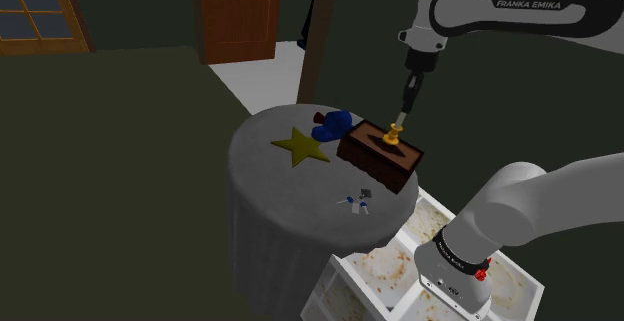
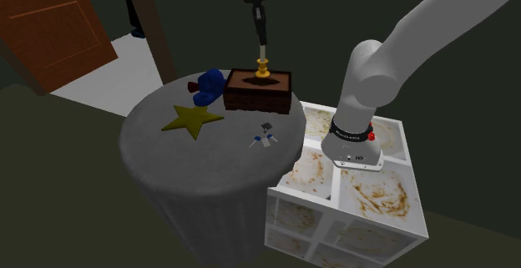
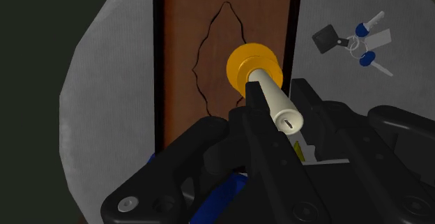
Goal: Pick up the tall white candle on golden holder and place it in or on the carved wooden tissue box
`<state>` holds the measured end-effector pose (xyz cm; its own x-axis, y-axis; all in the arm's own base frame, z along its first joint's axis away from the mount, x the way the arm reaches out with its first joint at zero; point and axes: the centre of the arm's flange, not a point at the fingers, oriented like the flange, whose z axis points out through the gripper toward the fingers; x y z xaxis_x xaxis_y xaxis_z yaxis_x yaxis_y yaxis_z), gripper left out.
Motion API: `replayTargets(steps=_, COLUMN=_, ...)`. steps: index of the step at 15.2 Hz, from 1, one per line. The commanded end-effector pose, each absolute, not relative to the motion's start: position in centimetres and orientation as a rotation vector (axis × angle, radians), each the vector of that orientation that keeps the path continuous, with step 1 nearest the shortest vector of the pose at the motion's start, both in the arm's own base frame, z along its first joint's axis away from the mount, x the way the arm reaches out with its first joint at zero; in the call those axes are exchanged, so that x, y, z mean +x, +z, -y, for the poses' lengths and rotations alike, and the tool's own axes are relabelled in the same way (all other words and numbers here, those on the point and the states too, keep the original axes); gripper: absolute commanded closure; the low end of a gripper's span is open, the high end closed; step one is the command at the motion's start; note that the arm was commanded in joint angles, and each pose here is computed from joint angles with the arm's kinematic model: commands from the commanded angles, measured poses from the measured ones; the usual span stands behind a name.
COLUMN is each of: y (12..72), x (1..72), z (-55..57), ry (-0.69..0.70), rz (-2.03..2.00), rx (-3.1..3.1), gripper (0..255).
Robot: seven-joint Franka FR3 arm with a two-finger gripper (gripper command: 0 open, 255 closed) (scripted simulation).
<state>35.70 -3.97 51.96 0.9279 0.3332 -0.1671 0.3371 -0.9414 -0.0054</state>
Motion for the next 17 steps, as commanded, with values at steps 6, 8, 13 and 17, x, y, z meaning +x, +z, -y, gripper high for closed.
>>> replayTargets(steps=6, y=48.3, x=35.7, z=4.1, ry=-0.258, rz=-0.532, rx=3.062, gripper=255)
replayTargets(steps=8, y=48.0, x=35.7, z=4.1, ry=-0.258, rz=-0.532, rx=3.062, gripper=255)
replayTargets(steps=13, y=48.0, x=35.7, z=4.1, ry=-0.258, rz=-0.532, rx=3.062, gripper=255)
replayTargets(steps=17, y=48.1, x=35.8, z=4.1, ry=-0.258, rz=-0.532, rx=3.062, gripper=0)
